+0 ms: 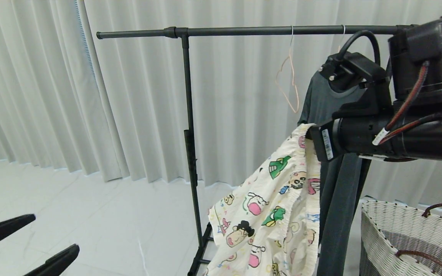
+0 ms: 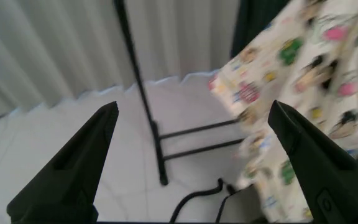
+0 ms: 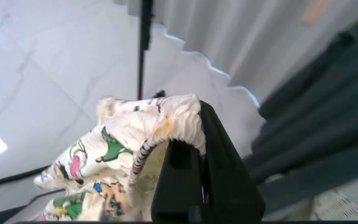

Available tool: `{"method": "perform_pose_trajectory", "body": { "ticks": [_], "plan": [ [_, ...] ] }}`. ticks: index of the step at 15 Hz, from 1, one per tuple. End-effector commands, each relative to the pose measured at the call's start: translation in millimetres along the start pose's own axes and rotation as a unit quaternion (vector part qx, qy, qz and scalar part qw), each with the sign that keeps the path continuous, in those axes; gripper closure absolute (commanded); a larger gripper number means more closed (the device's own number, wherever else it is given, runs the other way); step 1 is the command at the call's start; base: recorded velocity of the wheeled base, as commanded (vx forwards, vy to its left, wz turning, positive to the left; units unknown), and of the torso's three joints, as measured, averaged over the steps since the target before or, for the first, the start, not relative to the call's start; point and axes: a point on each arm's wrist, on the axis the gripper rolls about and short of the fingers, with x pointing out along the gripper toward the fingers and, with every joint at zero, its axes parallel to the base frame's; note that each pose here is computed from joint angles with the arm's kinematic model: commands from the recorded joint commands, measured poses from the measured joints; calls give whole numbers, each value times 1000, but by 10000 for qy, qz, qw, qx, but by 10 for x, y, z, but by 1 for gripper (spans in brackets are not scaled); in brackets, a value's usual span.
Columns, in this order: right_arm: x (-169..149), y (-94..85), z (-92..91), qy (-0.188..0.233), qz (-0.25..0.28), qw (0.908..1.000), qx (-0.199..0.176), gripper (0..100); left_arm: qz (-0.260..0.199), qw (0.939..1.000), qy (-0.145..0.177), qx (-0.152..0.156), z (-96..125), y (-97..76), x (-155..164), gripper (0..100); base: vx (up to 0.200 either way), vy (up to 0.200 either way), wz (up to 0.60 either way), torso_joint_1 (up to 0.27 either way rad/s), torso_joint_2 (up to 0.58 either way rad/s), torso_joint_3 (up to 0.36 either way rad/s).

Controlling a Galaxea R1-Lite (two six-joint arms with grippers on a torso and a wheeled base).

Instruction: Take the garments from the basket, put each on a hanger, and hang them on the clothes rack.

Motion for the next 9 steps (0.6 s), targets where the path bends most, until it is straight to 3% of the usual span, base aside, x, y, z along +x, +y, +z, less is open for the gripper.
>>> {"method": "perform_pose_trajectory", "body": {
  "ticks": [1, 2, 3, 5, 6, 9],
  "plan": [
    [182, 202, 33, 54, 242, 9997, -47, 100, -1036, 9943, 191, -161, 402, -68, 366, 0, 0, 0, 0, 0, 0, 0],
    [191, 259, 62, 6, 322, 9995, -61, 100, -1306, 9909, 192, -272, 499, -120, 434, 0, 0, 0, 0, 0, 0, 0],
    [212, 362, 88, -24, 457, 9989, -111, 100, -1757, 9834, 207, -410, 649, -230, 536, 0, 0, 0, 0, 0, 0, 0],
    [245, 469, 161, -134, 583, 9981, -136, 100, -2299, 9699, 498, -633, 723, -430, 704, 0, 0, 0, 0, 0, 0, 0],
    [270, 492, 216, -216, 602, 9979, -120, 100, -2323, 9677, 726, -659, 689, -501, 811, 0, 0, 0, 0, 0, 0, 0],
    [301, 506, 325, -379, 604, 9974, -74, 100, -2089, 9685, 1187, -648, 612, -640, 1073, 0, 0, 0, 0, 0, 0, 0]
  ]
}}
